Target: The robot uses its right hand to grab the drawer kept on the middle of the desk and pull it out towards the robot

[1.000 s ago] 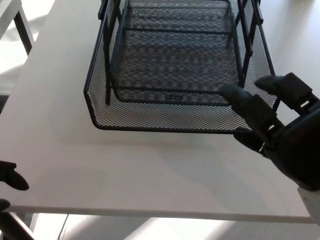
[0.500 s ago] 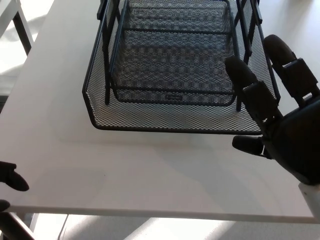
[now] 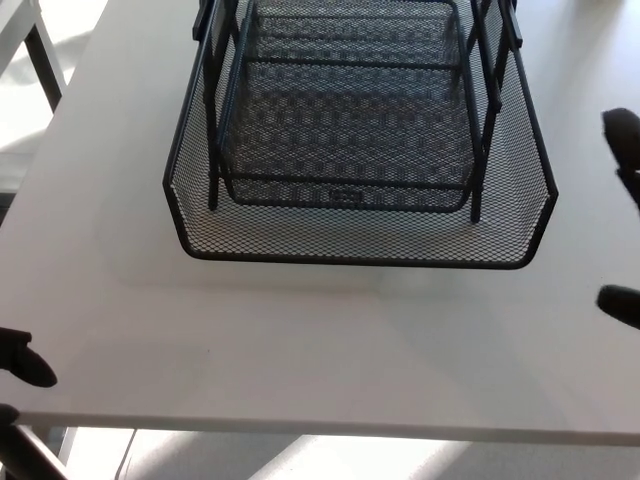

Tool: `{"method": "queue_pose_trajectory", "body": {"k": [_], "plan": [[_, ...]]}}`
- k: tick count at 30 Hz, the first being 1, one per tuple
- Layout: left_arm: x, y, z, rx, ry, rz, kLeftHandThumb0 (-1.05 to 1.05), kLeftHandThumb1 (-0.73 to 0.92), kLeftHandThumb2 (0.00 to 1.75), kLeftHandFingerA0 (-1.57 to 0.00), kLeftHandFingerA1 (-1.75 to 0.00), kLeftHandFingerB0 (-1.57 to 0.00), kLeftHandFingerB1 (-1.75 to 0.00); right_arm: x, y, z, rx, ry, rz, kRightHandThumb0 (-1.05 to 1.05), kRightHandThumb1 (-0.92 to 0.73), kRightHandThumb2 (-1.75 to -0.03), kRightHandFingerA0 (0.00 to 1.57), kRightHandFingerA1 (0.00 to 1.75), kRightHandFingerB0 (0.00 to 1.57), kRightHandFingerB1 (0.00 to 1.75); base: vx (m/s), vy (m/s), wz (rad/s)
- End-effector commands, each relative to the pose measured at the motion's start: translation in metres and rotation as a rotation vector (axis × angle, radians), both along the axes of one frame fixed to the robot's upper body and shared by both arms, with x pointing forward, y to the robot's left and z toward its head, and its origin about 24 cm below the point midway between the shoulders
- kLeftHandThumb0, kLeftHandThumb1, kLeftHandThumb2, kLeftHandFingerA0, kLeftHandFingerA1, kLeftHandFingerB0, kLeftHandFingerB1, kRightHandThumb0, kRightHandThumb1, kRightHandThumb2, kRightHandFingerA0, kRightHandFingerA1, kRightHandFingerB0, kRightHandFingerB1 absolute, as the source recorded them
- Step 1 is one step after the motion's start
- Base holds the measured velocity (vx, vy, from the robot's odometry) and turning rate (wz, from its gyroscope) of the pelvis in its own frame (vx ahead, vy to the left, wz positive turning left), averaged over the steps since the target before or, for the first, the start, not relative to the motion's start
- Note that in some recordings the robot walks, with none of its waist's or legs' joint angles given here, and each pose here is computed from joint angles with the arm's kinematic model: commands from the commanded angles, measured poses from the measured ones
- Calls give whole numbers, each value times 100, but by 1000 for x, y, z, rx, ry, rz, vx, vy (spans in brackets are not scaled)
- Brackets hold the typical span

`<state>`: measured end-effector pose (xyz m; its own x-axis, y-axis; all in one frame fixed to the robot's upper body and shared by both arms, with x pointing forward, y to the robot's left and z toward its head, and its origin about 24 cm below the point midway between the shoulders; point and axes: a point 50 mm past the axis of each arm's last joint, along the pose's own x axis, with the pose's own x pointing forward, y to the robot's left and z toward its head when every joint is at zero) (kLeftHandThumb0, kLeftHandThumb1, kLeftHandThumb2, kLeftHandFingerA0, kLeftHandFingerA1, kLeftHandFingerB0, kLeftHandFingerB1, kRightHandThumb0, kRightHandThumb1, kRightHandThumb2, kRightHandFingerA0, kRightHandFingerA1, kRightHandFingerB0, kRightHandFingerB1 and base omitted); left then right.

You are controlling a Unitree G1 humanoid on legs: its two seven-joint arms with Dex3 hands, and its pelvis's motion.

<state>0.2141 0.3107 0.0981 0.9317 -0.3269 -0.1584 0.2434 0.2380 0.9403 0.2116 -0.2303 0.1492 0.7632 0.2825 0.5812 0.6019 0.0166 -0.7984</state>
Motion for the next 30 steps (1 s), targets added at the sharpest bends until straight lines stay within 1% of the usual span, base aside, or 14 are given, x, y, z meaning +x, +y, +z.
{"method": "queue_pose_trajectory", "body": {"k": [1, 5, 6, 7, 13, 14, 16, 17, 19, 20, 22, 26, 27, 30], "plan": [[-3, 4, 1, 24, -1, -5, -27, 56, 57, -79, -86, -82, -58, -29, -47, 7, 25, 104, -138, -86, -50, -81, 0, 4, 1, 16, 0, 0, 0], [-3, 5, 2, 21, -3, -1, -27, 55, 57, -80, -90, -82, -58, -50, -91, -8, 23, 83, -313, -68, -41, -80, 0, 19, 1, 29, 0, 0, 0], [-3, 5, 2, 19, -4, -2, -27, 56, 57, -80, -91, -81, -58, -52, -100, -11, 15, 95, -355, -82, -48, -78, 0, 2, 8, 17, 0, 0, 0], [-4, 5, 1, 16, -6, -4, -27, 56, 57, -80, -90, -81, -57, -54, -110, -15, 1, 71, -402, -73, -53, -59, 0, 30, 8, 32, 0, 0, 0], [-4, 7, 1, 14, -3, -1, -26, 55, 57, -80, -90, -81, -59, -60, -155, -35, 7, 51, -557, -68, -53, -56, 2, 31, 11, 31, 0, 0, 0], [-5, 7, 0, 13, -6, -1, -26, 55, 57, -80, -90, -81, -59, -61, -163, -38, 21, 49, -572, -68, -42, -78, 5, 27, 11, 38, 0, 0, 0], [-4, 7, 0, 14, -6, -2, -26, 56, 57, -80, -90, -80, -59, -63, -171, -44, 59, 41, -611, -65, -40, -74, 6, 31, 13, 40, 0, 0, 0], [-4, 7, 0, 22, 2, -1, -27, 58, 57, -78, -89, -79, -58, -64, -176, -47, 80, 49, -645, -34, -20, -83, 2, 52, 0, 48, 0, 0, 0], [-5, 7, 0, 23, 3, 0, -27, 57, 57, -79, -89, -79, -58, -67, -182, -53, 89, 61, -694, -35, -22, -84, 2, 52, 0, 48, 0, 0, 0], [-5, 7, 0, 22, -2, -2, -26, 56, 57, -80, -88, -81, -58, -69, -189, -60, 125, 100, -725, -61, -39, -72, 5, 28, 13, 41, 0, 0, 0], [-5, 7, 0, 24, 3, 1, -28, 58, 57, -78, -87, -78, -58, -74, -196, -71, 148, 135, -755, -50, -52, -57, 1, 31, 12, 28, 0, 0, 0], [-5, 7, 0, 26, 8, 6, -26, 56, 57, -80, -86, -80, -57, -83, -206, -91, 169, 200, -852, -52, -52, -57, 3, 29, 17, 30, 0, 0, 0], [-5, 7, 1, 15, 0, -1, -25, 55, 57, -81, -88, -81, -58, -87, -207, -98, 199, 226, -883, -31, -32, -88, 4, 54, 0, 47, 0, 0, 0], [-5, 7, 1, 24, -4, -7, -27, 56, 56, -79, -91, -79, -59, -91, -206, -113, 224, 260, -955, -61, -42, -71, 12, 46, 20, 39, 0, 0, 0]]}}
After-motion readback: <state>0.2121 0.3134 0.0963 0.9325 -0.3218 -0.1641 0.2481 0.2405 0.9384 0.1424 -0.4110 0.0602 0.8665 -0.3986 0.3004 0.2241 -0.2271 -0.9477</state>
